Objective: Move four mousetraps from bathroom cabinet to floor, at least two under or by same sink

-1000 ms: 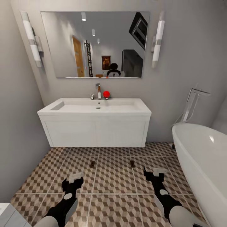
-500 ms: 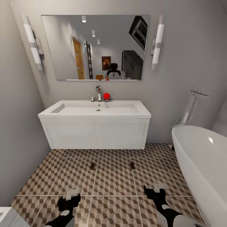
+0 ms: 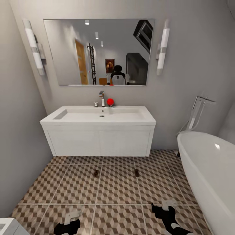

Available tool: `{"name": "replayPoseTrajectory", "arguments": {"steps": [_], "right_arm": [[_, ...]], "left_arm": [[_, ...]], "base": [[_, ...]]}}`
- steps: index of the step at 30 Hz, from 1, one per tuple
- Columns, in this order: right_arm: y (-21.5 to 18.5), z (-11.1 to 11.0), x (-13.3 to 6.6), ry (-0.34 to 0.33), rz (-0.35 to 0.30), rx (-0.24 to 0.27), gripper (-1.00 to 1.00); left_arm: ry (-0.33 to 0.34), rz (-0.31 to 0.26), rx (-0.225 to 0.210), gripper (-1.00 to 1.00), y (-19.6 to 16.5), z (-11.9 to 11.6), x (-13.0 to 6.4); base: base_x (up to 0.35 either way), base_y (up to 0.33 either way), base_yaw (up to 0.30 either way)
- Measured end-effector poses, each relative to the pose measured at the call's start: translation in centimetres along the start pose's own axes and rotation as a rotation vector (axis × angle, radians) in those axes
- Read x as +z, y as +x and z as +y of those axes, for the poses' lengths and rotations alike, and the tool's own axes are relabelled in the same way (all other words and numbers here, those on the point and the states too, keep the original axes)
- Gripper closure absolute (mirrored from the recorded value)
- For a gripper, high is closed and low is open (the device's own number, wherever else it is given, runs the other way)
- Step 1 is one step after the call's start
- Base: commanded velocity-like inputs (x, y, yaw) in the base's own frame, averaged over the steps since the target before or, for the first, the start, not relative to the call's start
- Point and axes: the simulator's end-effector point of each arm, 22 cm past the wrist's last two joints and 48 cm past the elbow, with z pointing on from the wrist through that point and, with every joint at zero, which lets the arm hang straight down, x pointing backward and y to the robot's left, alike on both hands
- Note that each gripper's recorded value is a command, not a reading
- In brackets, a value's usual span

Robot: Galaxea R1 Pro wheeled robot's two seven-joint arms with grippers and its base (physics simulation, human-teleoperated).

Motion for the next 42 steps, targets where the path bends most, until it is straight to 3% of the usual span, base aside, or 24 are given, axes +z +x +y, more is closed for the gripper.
{"name": "replayPoseTrajectory", "arguments": {"steps": [16, 42], "right_arm": [[2.5, -1.0, -3.3, 0.026, 0.075, -0.01, -1.0], [-0.7, -1.4, -6.1, 0.032, 0.084, -0.013, -1.0]], "left_arm": [[0.073, 0.06, 0.022, -1.0, 2.0, 0.4, -2.6], [0.074, 0.044, 0.018, -1.0, 0.2, 1.4, -6.4]], "base": [[0.0, 0.0, 0.0], [0.0, 0.0, 0.0]]}}
